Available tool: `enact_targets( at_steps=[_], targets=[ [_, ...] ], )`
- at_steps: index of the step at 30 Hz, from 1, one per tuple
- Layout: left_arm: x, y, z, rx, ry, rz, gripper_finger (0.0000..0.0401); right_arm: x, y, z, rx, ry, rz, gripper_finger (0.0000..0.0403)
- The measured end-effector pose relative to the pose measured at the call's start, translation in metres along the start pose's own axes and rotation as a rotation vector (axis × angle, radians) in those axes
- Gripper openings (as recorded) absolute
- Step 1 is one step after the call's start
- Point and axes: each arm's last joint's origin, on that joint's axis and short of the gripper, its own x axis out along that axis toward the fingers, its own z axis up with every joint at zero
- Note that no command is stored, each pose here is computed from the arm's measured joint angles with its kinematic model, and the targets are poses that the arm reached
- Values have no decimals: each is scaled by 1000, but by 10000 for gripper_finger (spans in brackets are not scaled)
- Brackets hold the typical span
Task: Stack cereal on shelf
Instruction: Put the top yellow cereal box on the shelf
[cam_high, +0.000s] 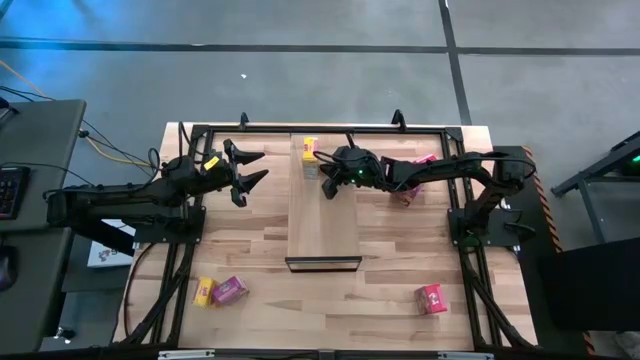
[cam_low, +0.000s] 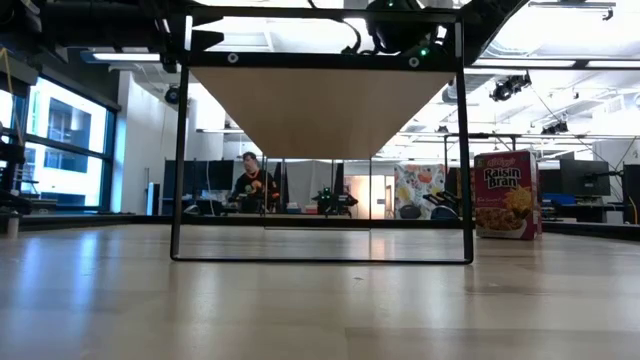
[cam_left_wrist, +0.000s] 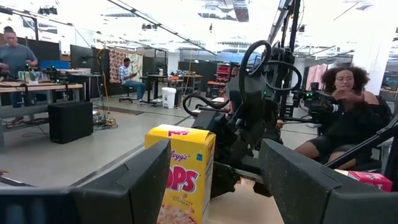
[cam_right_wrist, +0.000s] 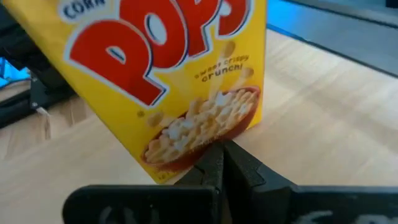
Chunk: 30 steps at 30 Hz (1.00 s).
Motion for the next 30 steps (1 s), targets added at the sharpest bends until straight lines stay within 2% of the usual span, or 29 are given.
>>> enact_targets(
  at_steps=[8, 30],
  targets=[
    [0, 0, 0, 0, 0, 0, 241, 0, 2, 6, 13, -59, 20, 0],
    [0, 0, 0, 1, 1, 0, 241, -3, 14, -3, 9, 11, 83, 0]
  ],
)
